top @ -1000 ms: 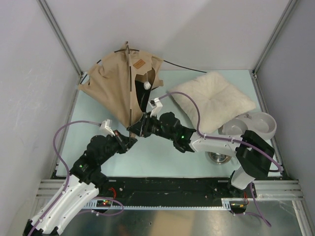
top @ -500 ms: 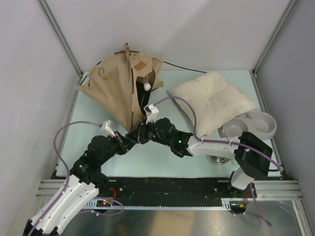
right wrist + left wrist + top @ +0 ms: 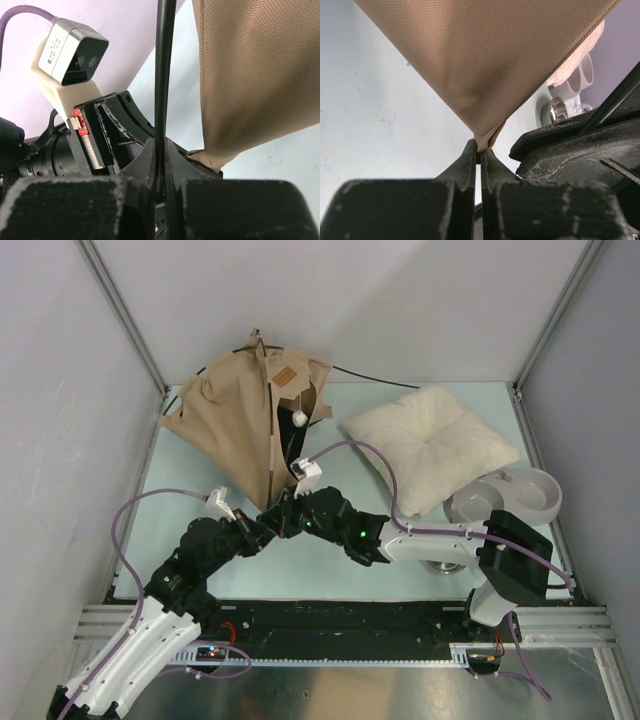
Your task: Set up the pet tent
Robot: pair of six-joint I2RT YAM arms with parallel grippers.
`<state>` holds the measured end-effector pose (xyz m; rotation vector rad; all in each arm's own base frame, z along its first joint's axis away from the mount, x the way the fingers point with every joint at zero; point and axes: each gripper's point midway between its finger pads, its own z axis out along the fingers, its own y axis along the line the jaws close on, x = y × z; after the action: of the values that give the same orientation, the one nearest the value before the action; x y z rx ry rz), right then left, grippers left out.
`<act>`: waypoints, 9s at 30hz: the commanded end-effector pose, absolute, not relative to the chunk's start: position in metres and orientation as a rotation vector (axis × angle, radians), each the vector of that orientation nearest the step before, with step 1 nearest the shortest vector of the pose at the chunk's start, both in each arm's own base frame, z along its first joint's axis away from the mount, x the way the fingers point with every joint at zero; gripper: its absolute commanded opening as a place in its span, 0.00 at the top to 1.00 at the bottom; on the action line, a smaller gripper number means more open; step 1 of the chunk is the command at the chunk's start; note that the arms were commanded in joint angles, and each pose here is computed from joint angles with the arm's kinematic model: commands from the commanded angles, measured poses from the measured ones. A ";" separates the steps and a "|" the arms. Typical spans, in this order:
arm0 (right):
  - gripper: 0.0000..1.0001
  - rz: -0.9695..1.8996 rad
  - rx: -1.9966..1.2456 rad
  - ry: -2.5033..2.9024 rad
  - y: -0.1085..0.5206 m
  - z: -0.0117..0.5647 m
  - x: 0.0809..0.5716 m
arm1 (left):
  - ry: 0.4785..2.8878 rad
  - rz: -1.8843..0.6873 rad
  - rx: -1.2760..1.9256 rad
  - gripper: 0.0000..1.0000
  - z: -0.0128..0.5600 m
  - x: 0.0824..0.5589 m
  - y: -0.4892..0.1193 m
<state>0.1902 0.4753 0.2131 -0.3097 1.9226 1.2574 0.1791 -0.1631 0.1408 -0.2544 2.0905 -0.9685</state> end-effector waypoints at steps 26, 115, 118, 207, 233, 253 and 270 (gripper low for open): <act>1.00 1.266 -0.114 1.557 0.427 0.324 0.278 | 2.238 -1.047 -0.183 1.00 0.093 0.151 -0.176; 1.00 1.082 -0.170 1.305 0.428 0.386 0.324 | 2.253 -0.981 -0.202 1.00 0.089 0.155 -0.170; 1.00 1.089 -0.167 1.308 0.427 0.387 0.324 | 2.261 -0.977 -0.203 1.00 0.087 0.154 -0.170; 1.00 0.941 -0.332 1.486 0.444 0.303 0.312 | 2.216 -0.936 -0.145 1.00 0.125 0.164 -0.169; 1.00 0.982 -0.431 1.610 0.457 0.267 0.277 | 2.187 -0.880 0.026 1.00 0.151 0.167 -0.169; 1.00 0.989 -0.419 1.628 0.458 0.263 0.275 | 2.157 -0.954 0.116 1.00 0.165 0.157 -0.177; 1.00 0.966 -0.472 1.712 0.454 0.235 0.263 | 2.137 -0.911 0.128 0.97 0.177 0.160 -0.172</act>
<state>0.2379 0.4739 0.2272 -0.5462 1.7342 1.0763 0.1829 -0.1572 0.1568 0.0024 2.1313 -0.7899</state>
